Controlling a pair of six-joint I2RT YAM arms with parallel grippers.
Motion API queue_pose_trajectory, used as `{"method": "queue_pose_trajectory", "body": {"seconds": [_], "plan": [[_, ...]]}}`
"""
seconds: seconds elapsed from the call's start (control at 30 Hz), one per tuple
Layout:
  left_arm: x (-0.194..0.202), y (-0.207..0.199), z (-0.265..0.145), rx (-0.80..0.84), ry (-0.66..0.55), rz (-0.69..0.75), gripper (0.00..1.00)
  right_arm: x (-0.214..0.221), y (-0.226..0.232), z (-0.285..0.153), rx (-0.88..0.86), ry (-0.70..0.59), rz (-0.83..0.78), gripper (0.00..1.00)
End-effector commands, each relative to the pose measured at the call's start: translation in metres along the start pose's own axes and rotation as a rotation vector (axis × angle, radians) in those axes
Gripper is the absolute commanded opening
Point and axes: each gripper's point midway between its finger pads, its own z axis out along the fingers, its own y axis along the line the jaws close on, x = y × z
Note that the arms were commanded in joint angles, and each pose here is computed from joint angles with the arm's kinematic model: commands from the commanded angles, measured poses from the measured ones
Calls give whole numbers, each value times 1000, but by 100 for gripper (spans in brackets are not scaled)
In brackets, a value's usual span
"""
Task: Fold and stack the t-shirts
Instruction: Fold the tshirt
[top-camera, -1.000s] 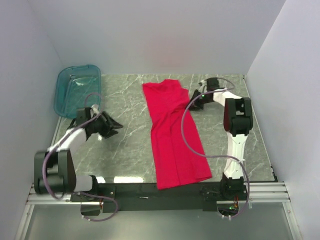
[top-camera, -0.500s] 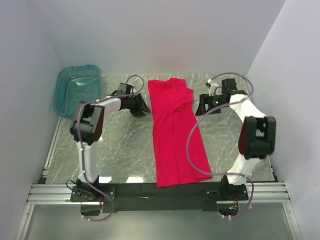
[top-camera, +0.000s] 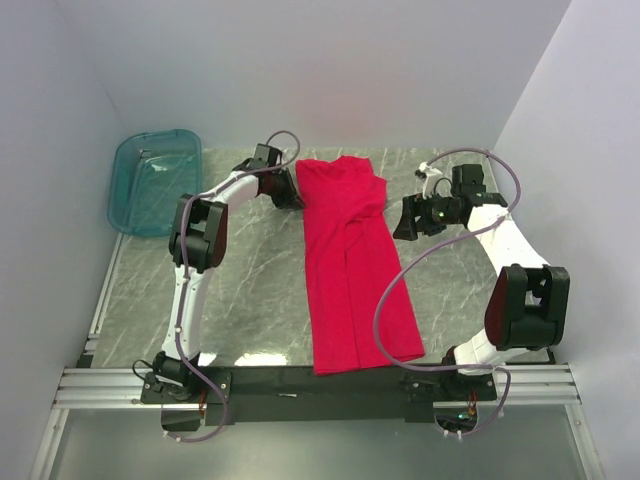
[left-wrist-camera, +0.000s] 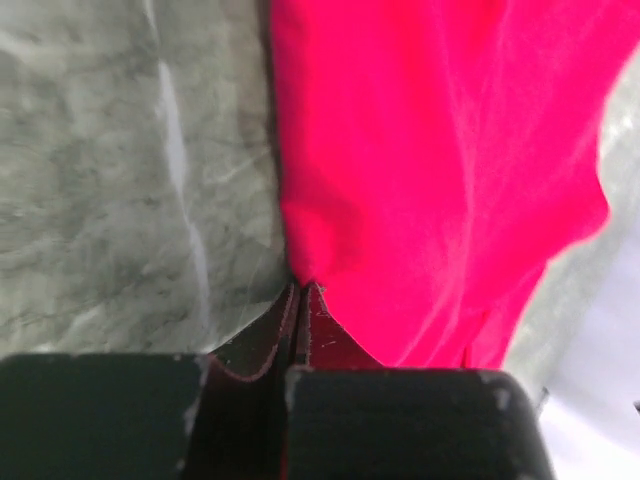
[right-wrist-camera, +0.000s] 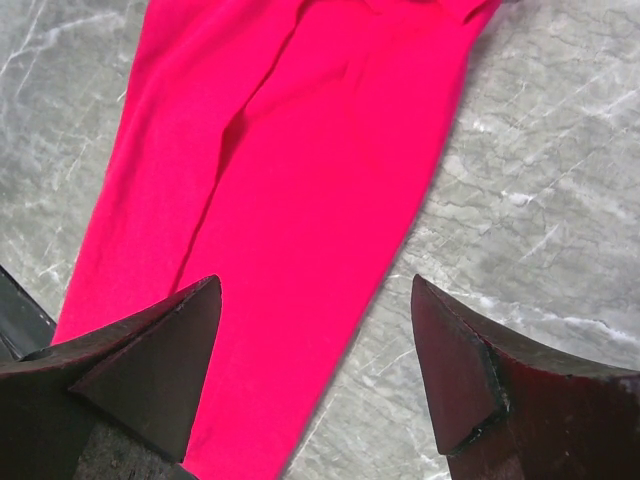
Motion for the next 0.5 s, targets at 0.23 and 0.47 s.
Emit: {"method": "queue_pose_trajectory", "body": {"seconds": [0.23,0.47], "plan": [[-54,33,-11,-181,-140,25,7,-14,-16,4,31,-11,-71,83],[-70,-23,-80,-36,-286,162,45,-65,-47,4,200,-91,-148,91]]}}
